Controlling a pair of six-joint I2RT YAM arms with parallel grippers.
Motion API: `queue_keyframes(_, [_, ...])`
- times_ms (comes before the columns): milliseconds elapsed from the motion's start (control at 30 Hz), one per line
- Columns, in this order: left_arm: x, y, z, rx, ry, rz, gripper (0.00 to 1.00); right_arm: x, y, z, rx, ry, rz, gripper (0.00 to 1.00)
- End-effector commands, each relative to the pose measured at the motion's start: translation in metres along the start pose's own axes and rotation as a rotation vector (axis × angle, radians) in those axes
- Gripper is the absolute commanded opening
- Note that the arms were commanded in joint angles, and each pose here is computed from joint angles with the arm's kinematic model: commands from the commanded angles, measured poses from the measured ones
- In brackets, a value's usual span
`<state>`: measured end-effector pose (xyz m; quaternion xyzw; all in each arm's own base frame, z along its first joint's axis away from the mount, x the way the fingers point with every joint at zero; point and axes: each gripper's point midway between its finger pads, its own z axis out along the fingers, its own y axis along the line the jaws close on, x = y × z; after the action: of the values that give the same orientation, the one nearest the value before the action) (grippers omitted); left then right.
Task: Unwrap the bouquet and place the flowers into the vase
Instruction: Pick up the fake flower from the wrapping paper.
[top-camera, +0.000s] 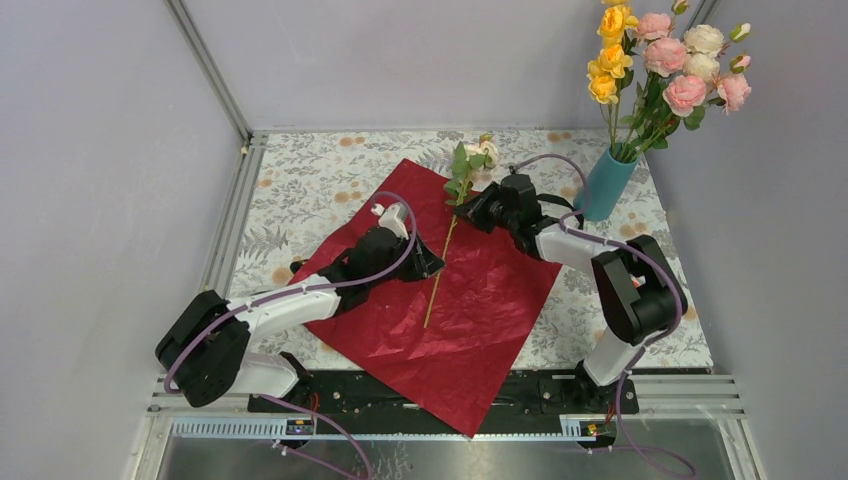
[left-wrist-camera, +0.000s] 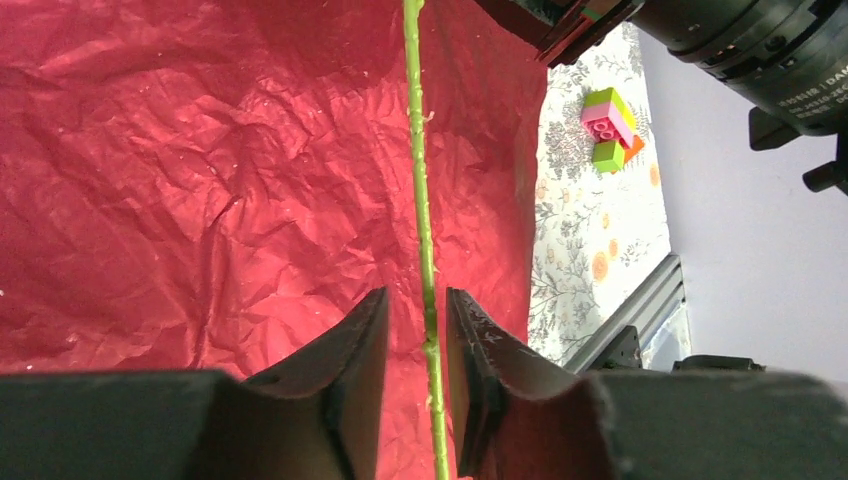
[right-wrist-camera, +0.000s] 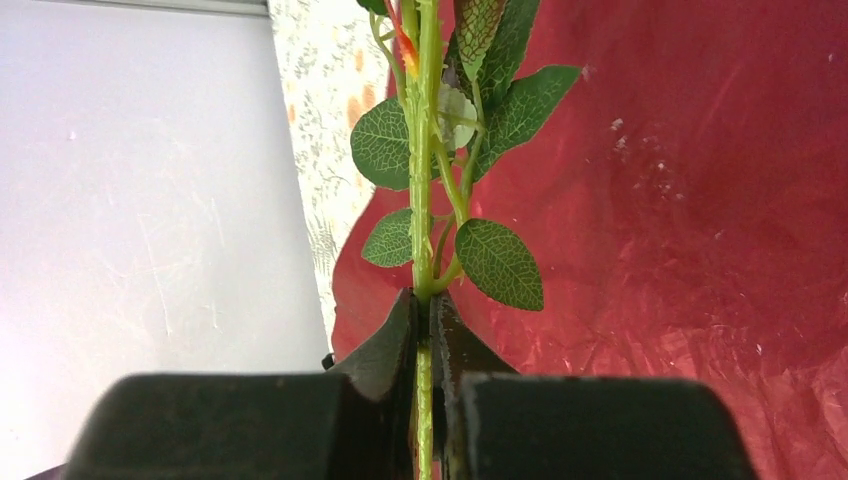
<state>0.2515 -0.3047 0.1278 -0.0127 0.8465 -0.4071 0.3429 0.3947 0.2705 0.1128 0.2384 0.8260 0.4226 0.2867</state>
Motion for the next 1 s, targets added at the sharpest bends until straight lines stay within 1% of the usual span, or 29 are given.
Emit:
queue_keyframes(0, [-0.021,-0.033,-0.005,0.084,-0.028,0.070,0.37,-0.026,0.042,-0.022,-0.137,-0.135,-0.086,0.00])
queue_keyframes(100, [-0.023,-0.038,-0.006,0.096,-0.022,0.092,0.63,-0.030,0.050,-0.034,-0.167,-0.171,-0.135,0.00])
queue_keyframes(133, [-0.025,-0.039,-0.007,0.095,-0.024,0.101,0.70,-0.032,0.053,-0.038,-0.174,-0.188,-0.155,0.00])
queue_keyframes(233, [-0.030,-0.051,-0.016,0.133,-0.028,0.138,0.82,-0.038,0.059,-0.056,-0.178,-0.243,-0.240,0.00])
queue_keyframes(300, [-0.034,-0.064,-0.028,0.180,-0.030,0.175,0.97,-0.046,0.066,-0.076,-0.179,-0.295,-0.316,0.00])
queue_keyframes(367, [-0.035,-0.074,-0.039,0.215,0.002,0.228,0.99,-0.053,0.072,-0.096,-0.170,-0.348,-0.404,0.00])
queue_keyframes(433, [-0.034,-0.080,-0.050,0.249,0.069,0.281,0.99,-0.059,0.079,-0.117,-0.168,-0.399,-0.514,0.00])
queue_keyframes(467, [-0.035,-0.078,-0.055,0.238,0.098,0.298,0.99,-0.061,0.084,-0.128,-0.179,-0.423,-0.571,0.00])
queue_keyframes(567, [-0.052,-0.068,-0.072,0.203,0.102,0.310,0.99,-0.070,0.098,-0.159,-0.213,-0.522,-0.729,0.00])
queue_keyframes(667, [-0.089,-0.045,-0.092,0.151,0.060,0.271,0.99,-0.085,0.113,-0.186,-0.184,-0.599,-0.894,0.00])
queue_keyframes(767, [-0.127,-0.021,-0.116,0.081,-0.020,0.269,0.99,-0.106,0.126,-0.214,-0.122,-0.665,-1.011,0.00])
queue_keyframes(867, [-0.158,0.000,-0.135,0.016,-0.103,0.267,0.99,-0.134,0.140,-0.245,-0.107,-0.754,-1.066,0.00])
queue_keyframes(967, [-0.178,0.014,-0.145,-0.055,-0.174,0.292,0.99,-0.161,0.149,-0.268,-0.085,-0.814,-1.108,0.00])
